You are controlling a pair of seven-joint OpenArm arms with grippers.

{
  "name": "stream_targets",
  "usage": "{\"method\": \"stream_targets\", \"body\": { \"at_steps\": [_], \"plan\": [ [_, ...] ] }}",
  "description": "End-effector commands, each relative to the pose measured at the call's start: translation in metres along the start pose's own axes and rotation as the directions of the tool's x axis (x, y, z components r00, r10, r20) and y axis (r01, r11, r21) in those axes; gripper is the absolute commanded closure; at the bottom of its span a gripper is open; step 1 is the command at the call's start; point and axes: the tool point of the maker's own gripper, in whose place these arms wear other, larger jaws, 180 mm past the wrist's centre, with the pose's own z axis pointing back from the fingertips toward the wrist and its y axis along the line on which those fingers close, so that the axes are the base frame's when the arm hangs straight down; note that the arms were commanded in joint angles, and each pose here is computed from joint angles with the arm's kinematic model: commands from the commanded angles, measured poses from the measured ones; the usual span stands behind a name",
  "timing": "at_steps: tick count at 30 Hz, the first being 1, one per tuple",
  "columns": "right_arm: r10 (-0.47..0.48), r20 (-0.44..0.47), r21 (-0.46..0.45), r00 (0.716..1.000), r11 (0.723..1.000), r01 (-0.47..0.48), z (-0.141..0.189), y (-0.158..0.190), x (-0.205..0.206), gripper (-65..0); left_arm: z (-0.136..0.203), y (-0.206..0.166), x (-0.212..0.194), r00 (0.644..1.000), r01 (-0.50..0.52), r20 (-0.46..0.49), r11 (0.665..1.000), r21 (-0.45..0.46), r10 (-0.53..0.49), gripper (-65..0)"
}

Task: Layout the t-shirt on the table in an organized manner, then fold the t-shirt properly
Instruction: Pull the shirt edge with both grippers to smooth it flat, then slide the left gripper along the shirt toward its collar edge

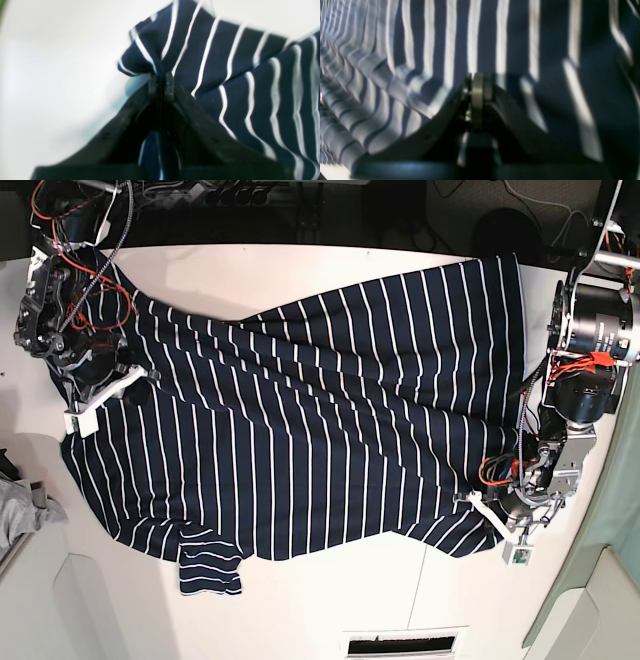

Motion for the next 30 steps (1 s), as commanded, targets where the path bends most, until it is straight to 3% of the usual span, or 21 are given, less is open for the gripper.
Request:
{"method": "stream_targets", "body": {
  "at_steps": [1, 5, 8, 10, 12, 15, 21, 26, 30],
  "plan": [
    [0.014, 0.039, -0.015, 0.999, 1.0, -0.014, 0.007, -0.01, 0.011, 0.0, 0.002, 0.01, 0.045, 0.995, -0.001, 0.098, 1.0, 0.014, 0.0, 0.0],
    [0.008, 0.043, -0.031, 0.999, 0.999, -0.007, 0.016, -0.022, -0.006, 0.0, 0.005, 0.009, 0.059, 0.992, 0.007, 0.126, 1.0, -0.005, -0.006, 0.0],
    [-0.019, 0.07, -0.015, 0.997, 1.0, 0.02, 0.019, -0.022, -0.004, 0.0, 0.005, -0.009, 0.052, 0.996, 0.025, 0.09, 0.994, -0.106, -0.015, -0.6],
    [-0.021, 0.081, -0.009, 0.996, 1.0, 0.022, 0.019, -0.02, 0.001, 0.0, 0.005, -0.014, 0.042, 0.999, 0.005, 0.032, 0.99, -0.14, 0.0, -14.0],
    [-0.024, 0.097, 0.001, 0.995, 1.0, 0.024, 0.019, -0.019, 0.008, 0.0, 0.008, -0.01, 0.036, 1.0, -0.004, -0.027, 0.99, -0.14, 0.0, -22.6],
    [-0.006, 0.106, 0.001, 0.994, 1.0, 0.006, 0.021, -0.021, 0.014, 0.0, 0.02, -0.006, 0.041, 0.999, 0.011, -0.047, 0.984, -0.18, -0.02, -22.9],
    [0.012, 0.148, -0.008, 0.989, 1.0, -0.011, 0.03, -0.023, 0.03, 0.0, 0.069, 0.006, 0.047, 0.991, 0.13, 0.047, 0.958, -0.255, -0.122, -22.8],
    [0.021, 0.174, -0.001, 0.985, 1.0, -0.021, 0.033, -0.019, 0.039, 0.0, 0.115, -0.026, -0.007, 0.97, 0.226, 0.007, 0.886, -0.405, -0.245, -22.8],
    [0.019, 0.173, 0.001, 0.985, 1.0, -0.019, 0.033, -0.018, 0.038, 0.0, 0.132, -0.048, -0.064, 0.965, 0.193, -0.07, 0.864, -0.465, -0.253, -22.8]
  ]
}}
